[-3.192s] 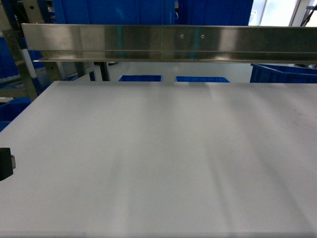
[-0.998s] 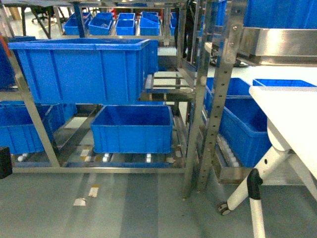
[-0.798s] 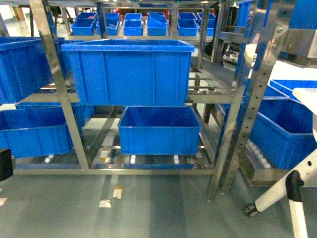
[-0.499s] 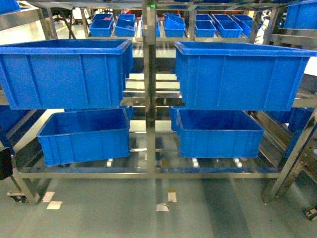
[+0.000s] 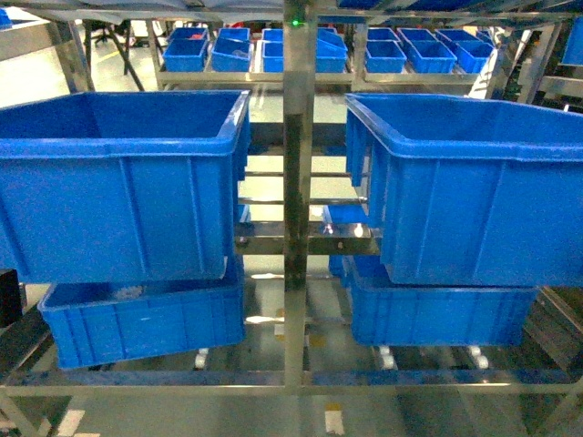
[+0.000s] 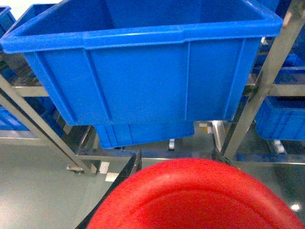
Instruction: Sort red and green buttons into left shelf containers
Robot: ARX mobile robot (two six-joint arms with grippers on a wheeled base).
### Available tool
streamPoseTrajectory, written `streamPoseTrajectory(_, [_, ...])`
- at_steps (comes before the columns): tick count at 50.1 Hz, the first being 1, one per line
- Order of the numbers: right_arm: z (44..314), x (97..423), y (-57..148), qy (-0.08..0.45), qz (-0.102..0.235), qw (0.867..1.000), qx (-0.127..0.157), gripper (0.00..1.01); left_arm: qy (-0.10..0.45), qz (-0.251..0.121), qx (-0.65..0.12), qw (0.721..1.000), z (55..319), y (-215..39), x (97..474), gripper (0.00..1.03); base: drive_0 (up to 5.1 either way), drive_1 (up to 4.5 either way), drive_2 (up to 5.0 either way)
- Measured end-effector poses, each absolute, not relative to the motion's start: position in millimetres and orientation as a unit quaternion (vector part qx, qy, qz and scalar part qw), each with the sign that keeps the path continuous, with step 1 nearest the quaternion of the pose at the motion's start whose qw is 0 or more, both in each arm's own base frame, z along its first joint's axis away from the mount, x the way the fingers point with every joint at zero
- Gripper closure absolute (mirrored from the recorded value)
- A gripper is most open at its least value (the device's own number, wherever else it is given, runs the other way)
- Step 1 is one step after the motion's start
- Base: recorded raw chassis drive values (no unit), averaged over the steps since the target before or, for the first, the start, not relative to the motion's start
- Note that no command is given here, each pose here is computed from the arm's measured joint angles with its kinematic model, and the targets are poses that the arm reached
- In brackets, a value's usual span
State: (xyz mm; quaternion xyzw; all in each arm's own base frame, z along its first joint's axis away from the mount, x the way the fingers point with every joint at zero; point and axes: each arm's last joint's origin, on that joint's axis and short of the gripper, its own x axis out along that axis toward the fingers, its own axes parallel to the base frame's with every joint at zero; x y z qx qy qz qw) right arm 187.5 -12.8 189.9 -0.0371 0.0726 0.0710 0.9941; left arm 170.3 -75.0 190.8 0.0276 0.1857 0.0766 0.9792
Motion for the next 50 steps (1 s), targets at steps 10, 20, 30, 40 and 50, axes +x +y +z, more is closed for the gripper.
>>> streamPoseTrajectory(10, [189.9,187.7,-12.8,0.072,0.071,0.994,-0.037,0.75,0.183,0.076,0.026,0.980,191.3,-75.2,170.6,0.65,0.0,2.55,-2.6])
streamPoseTrajectory(20, [190.3,187.6,-12.8,0.071,0.071,0.994,-0.037,0.75,0.186,0.076,0.028,0.979,190.3,-75.2,170.6,0.65,-2.4,1.84,0.5])
streamPoseTrajectory(30, [189.9,187.5,-13.0,0.073,0.069,0.994,-0.037,0.75,0.189,0.074,0.029,0.979,189.7,-75.5,170.2,0.65,-4.8,3.67,1.0])
streamPoseTrajectory(40, [190.1,187.5,-12.2,0.071,0.074,0.994,-0.037,0.75,0.184,0.083,0.027,0.979,190.9,-73.8,170.6,0.65,-3.3,2.62,0.7])
streamPoseTrajectory(50, [189.8,187.4,-12.9,0.072,0.070,0.994,-0.037,0.75,0.186,0.076,0.028,0.979,190.5,-75.1,170.2,0.65,0.0,0.00,0.0])
